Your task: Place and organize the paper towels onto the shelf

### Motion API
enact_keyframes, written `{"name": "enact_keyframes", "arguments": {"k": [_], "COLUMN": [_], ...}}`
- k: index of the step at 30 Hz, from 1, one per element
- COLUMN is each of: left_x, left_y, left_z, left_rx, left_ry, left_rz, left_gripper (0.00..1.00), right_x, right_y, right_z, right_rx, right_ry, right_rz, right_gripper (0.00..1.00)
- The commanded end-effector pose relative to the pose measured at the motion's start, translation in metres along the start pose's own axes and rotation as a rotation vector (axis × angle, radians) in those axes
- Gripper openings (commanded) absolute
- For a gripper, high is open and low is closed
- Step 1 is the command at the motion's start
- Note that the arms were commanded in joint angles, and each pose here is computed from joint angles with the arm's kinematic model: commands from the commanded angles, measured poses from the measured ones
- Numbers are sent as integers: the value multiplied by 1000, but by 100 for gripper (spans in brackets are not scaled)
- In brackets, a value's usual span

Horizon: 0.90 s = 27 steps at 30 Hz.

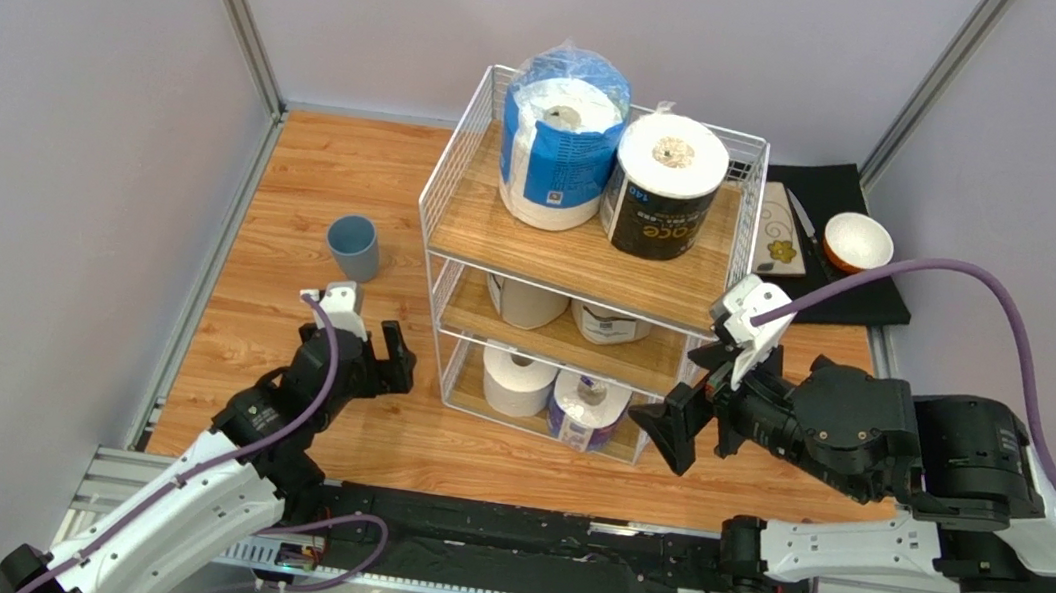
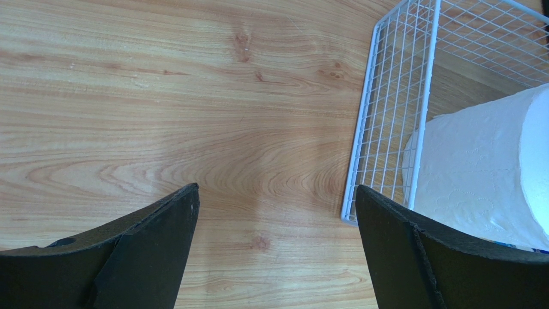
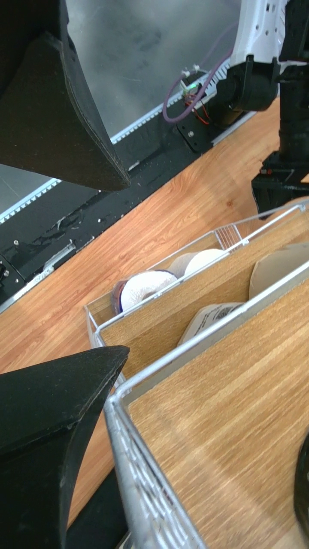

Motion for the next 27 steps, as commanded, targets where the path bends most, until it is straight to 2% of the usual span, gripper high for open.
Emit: {"name": "enact_keyframes", "arguments": {"k": [1,15,22,27], "left_x": [2,0,0,-2], "left_y": [-5,-5,-3,0], "left_z": [3,4,2,1], "left_rx": [-16,-15,-13,-10], "left_ry": [-15,-17,-9,-19], "left_rz": [-22,-26,-21,-7], "left_gripper": [99,99,99,99], "right_x": [-8,-14,7,17], "right_y": [-23,-39,-18,-8], "right_z": [0,-11,-26,-34], "right_rx": [-24,-38,-23,9], "right_ry": [-62,-66,34,48], "right_rz": [-146,-232,-122,-50], "right_gripper": [100,100,99,97]}}
Point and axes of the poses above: each gripper's point midway between its finger pads, its own x axis out along the fingers, its own y axis along the line the jaws close on, z = x × y, the point moved 10 cm from there along -x, back along the fingers, and after that the axes turned 1 degree about x, right-handed, at the moved point
